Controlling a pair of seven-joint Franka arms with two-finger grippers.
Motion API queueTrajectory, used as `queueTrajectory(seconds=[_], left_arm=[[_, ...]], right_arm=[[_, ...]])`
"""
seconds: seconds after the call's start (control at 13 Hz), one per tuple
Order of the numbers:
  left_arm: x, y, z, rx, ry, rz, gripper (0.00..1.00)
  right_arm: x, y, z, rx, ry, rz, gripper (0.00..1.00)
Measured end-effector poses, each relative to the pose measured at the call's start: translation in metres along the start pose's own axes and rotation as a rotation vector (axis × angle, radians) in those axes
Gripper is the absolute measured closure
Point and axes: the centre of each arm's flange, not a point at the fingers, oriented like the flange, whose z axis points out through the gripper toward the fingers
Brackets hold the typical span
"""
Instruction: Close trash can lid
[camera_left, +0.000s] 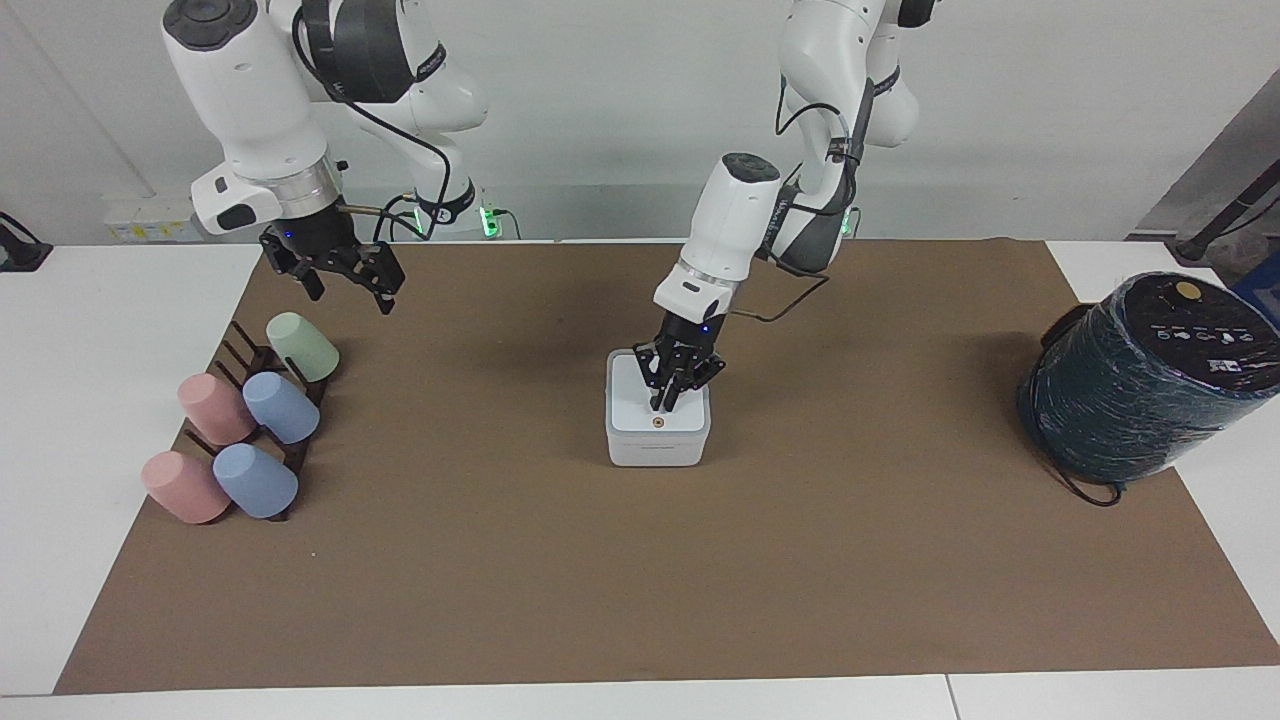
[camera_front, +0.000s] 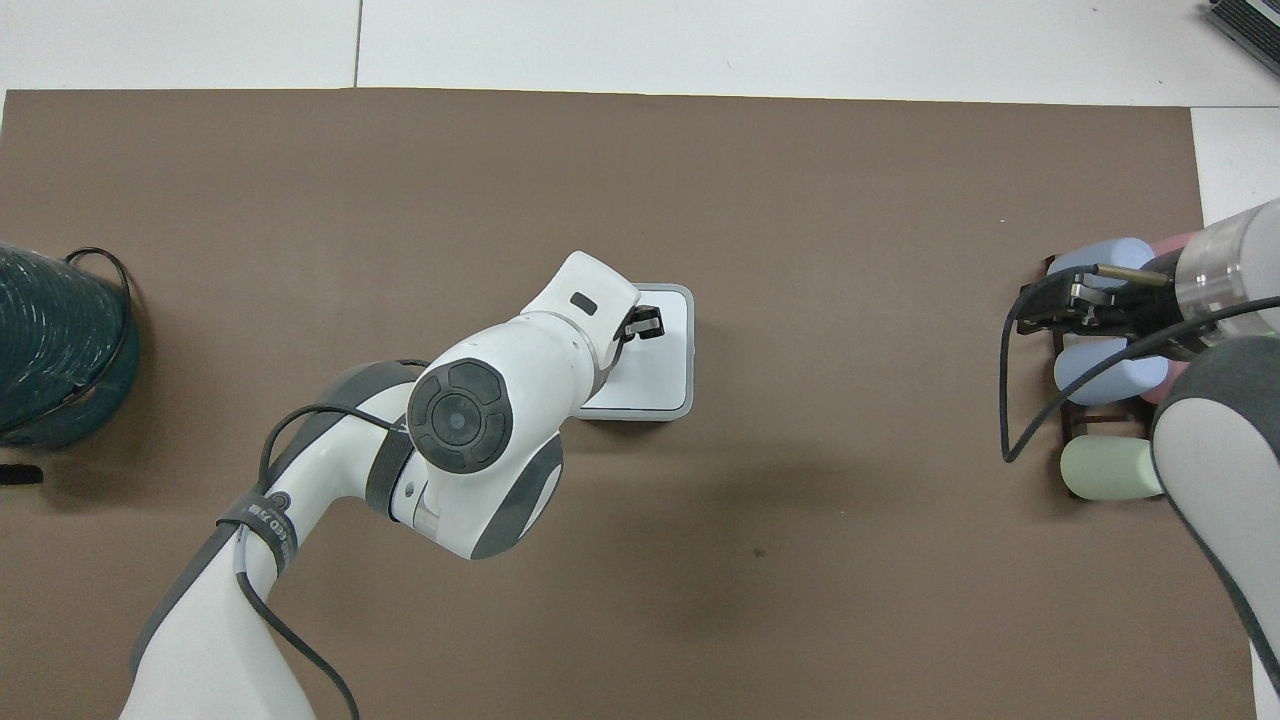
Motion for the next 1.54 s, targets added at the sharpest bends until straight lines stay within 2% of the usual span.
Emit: queueTrajectory(seconds=[0.31,0.92,1.15,1.54], left_arm=[[0.001,0.001,-0.001,0.001,-0.003,0.001,0.77],[0.020,0.016,-0.017,0.056,-0.076,-0.001,0.76],[0.058,0.003,-0.048,0.122,-0.148,0.022,0.76],[0.131,-0.079,-0.092,0.198,-0.239,0.121,0.74]], right_arm=[[0.000,0.000,0.000,0.000,0.000,0.000,0.00],[0.000,0.000,0.000,0.000,0.000,0.000,0.00],[0.000,0.000,0.000,0.000,0.000,0.000,0.00],[0.000,0.000,0.000,0.000,0.000,0.000,0.00]])
